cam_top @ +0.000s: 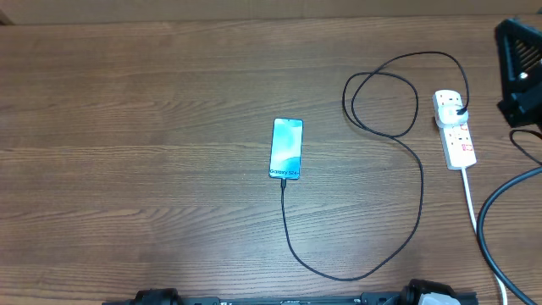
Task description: Plug charger to phone and switch on socket
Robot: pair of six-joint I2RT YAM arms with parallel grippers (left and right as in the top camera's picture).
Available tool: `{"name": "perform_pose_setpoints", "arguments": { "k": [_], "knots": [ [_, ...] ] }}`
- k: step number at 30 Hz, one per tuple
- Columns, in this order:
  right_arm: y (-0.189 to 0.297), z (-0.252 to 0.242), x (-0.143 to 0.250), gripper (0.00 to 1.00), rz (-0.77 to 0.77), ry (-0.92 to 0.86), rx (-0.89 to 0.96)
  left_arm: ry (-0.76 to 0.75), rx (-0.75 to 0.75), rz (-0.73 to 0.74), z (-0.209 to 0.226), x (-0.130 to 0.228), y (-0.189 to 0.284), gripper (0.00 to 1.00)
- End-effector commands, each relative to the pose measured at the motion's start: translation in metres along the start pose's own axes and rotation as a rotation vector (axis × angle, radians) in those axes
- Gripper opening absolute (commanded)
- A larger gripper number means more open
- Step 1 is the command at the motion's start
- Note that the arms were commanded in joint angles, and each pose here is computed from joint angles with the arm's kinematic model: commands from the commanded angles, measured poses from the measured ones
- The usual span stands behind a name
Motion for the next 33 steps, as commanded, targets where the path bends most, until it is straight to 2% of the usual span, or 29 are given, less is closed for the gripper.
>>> {"name": "perform_pose_setpoints", "arguments": {
  "k": [1,15,21,25,33],
  "knots": [
    [0.000,0.008,0.002,0.04,0.006,0.050,-0.024,0.005,-0.007,-0.003,0.004,0.003,0.002,1.00],
    [0.017,0.020,-0.001,0.05,-0.031,0.077,-0.038,0.023,-0.005,-0.004,0.000,0.004,0.003,1.00],
    [0.024,0.025,-0.002,0.05,-0.044,0.086,-0.045,0.104,0.066,-0.141,-0.017,-0.033,-0.004,1.00],
    [0.036,0.034,-0.004,0.05,-0.066,0.102,-0.056,0.094,0.116,-0.117,-0.035,-0.033,-0.028,1.00],
    [0.059,0.052,-0.005,0.05,-0.108,0.131,-0.082,0.068,0.233,-0.056,-0.080,-0.017,-0.107,0.99]
  ]
}}
Point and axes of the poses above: each gripper's point midway between its finger pads, its own y axis back along the fingers, its own z axis along the line the jaws close on, x = y × z, the point moved 1 cm from there along y, back along the fingers, and after that the axes turned 1 degree about -y, right-handed, at the moved point
